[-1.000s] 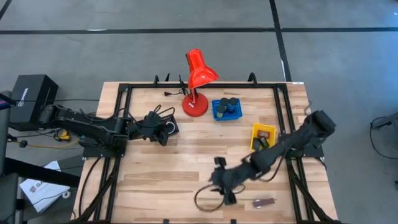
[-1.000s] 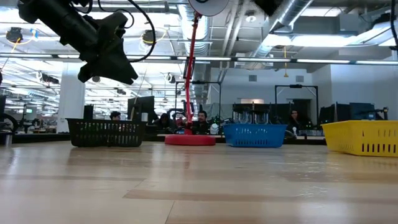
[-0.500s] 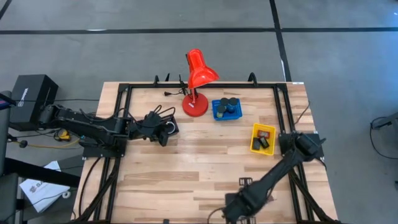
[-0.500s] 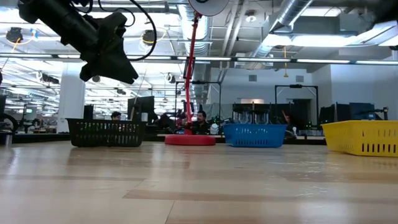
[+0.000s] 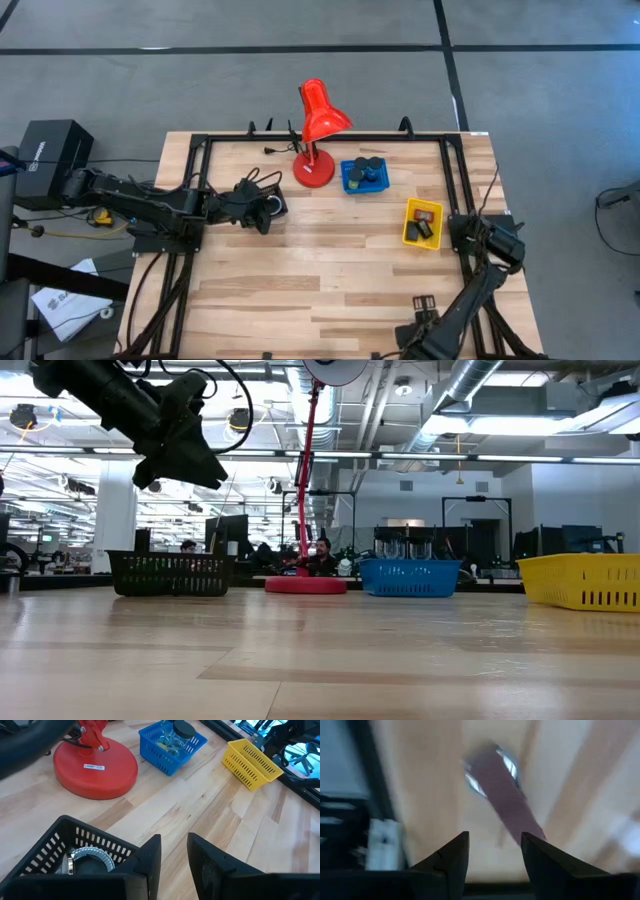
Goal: Pick & Place Office items
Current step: Put the brown wristwatch into the black basket
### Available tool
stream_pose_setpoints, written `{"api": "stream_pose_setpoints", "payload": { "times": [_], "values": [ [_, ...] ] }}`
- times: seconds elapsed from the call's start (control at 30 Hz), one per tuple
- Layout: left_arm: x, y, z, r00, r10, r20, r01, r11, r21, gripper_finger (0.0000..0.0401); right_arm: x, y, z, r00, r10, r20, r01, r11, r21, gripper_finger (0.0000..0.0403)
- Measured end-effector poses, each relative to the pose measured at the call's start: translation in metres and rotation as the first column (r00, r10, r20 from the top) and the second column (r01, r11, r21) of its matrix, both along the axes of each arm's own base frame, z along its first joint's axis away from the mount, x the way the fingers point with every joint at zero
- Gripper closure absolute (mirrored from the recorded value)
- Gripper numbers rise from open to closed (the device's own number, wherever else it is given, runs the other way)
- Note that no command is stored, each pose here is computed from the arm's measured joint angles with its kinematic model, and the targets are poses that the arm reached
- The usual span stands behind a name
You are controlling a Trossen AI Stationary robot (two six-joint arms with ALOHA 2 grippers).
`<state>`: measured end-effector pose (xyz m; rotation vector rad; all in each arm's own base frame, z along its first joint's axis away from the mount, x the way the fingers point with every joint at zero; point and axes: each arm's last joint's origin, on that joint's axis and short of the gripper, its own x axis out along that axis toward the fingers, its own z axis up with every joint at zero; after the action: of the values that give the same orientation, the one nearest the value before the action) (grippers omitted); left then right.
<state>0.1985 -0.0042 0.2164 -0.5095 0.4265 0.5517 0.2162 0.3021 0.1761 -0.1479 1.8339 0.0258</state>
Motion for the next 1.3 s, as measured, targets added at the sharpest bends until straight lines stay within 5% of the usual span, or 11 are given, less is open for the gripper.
{"api": "stream_pose_setpoints", "payload": {
  "times": [0.23, 0.63, 0.83, 1.17, 1.3],
  "values": [
    [0.000, 0.000, 0.001, 1.000, -0.002, 0.007, 0.002, 1.000, -0.002, 0.0312, 0.003, -0.024, -0.023, 0.998, 0.001, -0.062, -0.005, 0.998, -0.068, 0.0233],
    [0.001, -0.002, 0.001, 0.999, -0.044, 0.011, 0.044, 0.999, -0.031, 0.0312, 0.026, -0.035, -0.037, 0.998, 0.055, -0.022, -0.053, 0.995, 0.080, 0.0242],
    [0.001, -0.002, 0.001, 0.998, -0.065, 0.011, 0.066, 0.997, -0.045, 0.0312, 0.038, -0.029, -0.039, 0.994, 0.069, 0.080, -0.083, 0.981, 0.178, 0.0271],
    [0.002, -0.002, 0.001, 0.998, -0.065, 0.020, 0.066, 0.997, -0.045, 0.0312, 0.052, -0.041, -0.039, 0.992, 0.039, 0.121, -0.057, 0.987, 0.151, 0.0370],
    [0.002, -0.002, 0.002, 0.998, -0.065, 0.024, 0.066, 0.997, -0.045, 0.0312, 0.060, -0.046, -0.037, 0.981, 0.118, 0.153, -0.144, 0.974, 0.174, 0.0389]
  ]
}}
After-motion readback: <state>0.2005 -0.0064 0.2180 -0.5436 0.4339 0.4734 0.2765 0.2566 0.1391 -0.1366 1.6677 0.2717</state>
